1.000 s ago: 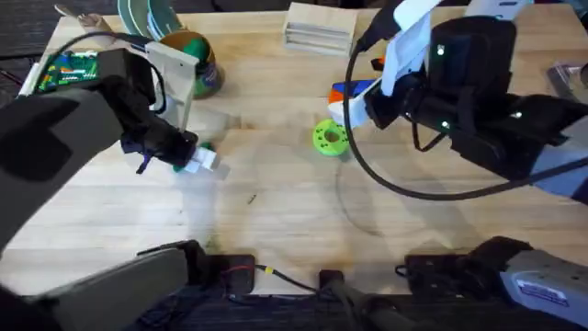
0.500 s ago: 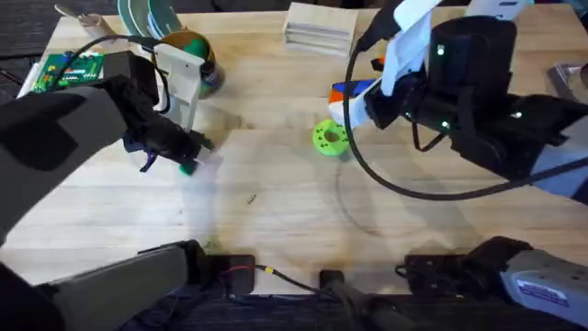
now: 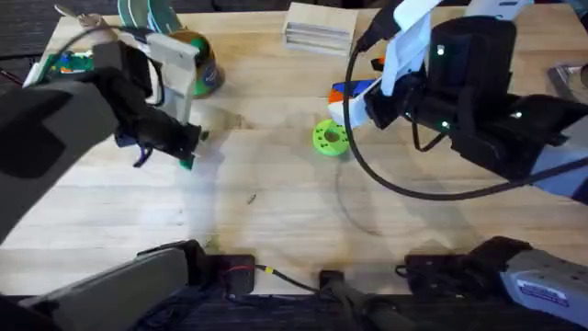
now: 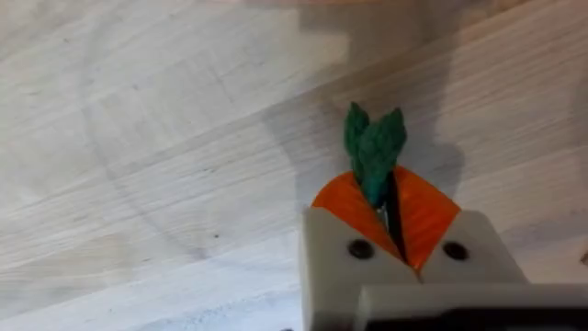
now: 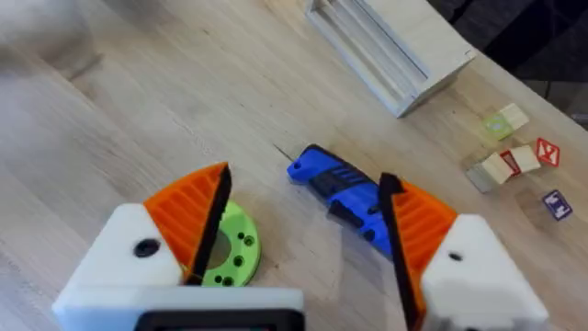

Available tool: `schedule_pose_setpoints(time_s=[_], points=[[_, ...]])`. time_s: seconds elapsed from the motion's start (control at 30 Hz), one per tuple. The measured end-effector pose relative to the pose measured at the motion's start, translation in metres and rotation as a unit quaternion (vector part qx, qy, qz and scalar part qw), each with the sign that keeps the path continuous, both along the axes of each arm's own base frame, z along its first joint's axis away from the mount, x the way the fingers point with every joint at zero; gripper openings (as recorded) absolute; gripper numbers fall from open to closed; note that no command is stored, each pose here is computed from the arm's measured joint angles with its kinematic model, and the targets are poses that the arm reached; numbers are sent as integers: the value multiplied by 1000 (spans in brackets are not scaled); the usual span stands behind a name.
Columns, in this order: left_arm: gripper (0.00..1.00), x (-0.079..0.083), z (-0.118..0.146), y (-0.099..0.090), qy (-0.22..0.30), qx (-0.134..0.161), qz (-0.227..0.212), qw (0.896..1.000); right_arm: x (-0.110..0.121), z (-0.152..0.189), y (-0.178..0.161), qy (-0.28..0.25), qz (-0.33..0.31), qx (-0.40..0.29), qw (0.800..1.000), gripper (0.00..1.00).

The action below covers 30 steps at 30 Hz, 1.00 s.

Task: Pick up the gripper from the table and insert it into the empty holder that is missing its gripper. Then pick up a screw, insert it into the mounting hole, and use the screwdriver to tighten it. Finally, clean up the table by picking up the vegetable and placing it into the bucket.

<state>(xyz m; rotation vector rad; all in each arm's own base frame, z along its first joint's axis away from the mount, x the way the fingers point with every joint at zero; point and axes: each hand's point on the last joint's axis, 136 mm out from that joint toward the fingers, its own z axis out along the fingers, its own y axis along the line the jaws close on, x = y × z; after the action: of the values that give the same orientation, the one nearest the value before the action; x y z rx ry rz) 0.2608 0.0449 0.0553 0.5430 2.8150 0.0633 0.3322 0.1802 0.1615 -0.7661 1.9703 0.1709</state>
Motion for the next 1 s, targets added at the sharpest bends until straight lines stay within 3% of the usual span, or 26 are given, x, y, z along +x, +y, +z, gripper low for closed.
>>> schedule_pose_setpoints(time_s=[0.13, 0.23, 0.37, 0.4, 0.43, 0.53, 0.63, 0.8, 1.0], points=[[17, 33, 58, -2, -77, -10, -2, 997, 0, 0, 0, 0, 0, 0, 1000, 991], [16, 62, 110, -1, -157, -9, -8, 988, 0, 0, 0, 0, 0, 0, 1000, 991], [16, 104, 176, 5, -278, -1, 0, 961, 0, 0, 0, 0, 0, 0, 1000, 991], [16, 126, 204, 10, -342, -12, 31, 939, 0, 0, 0, 0, 0, 0, 1000, 991], [16, 131, 208, 11, -354, -21, 44, 934, 0, 0, 0, 0, 0, 0, 1000, 991], [16, 146, 205, 14, -363, -50, 83, 927, 0, 0, 0, 0, 0, 0, 1000, 991], [15, 157, 182, 17, -339, -71, 112, 931, 0, 0, 0, 0, 0, 0, 1000, 991], [15, 168, 136, 28, -286, -79, 170, 940, 0, 0, 0, 0, 0, 0, 1000, 991], [14, 178, 112, 38, -270, -92, 230, 930, 0, 0, 0, 0, 0, 0, 1000, 991]])
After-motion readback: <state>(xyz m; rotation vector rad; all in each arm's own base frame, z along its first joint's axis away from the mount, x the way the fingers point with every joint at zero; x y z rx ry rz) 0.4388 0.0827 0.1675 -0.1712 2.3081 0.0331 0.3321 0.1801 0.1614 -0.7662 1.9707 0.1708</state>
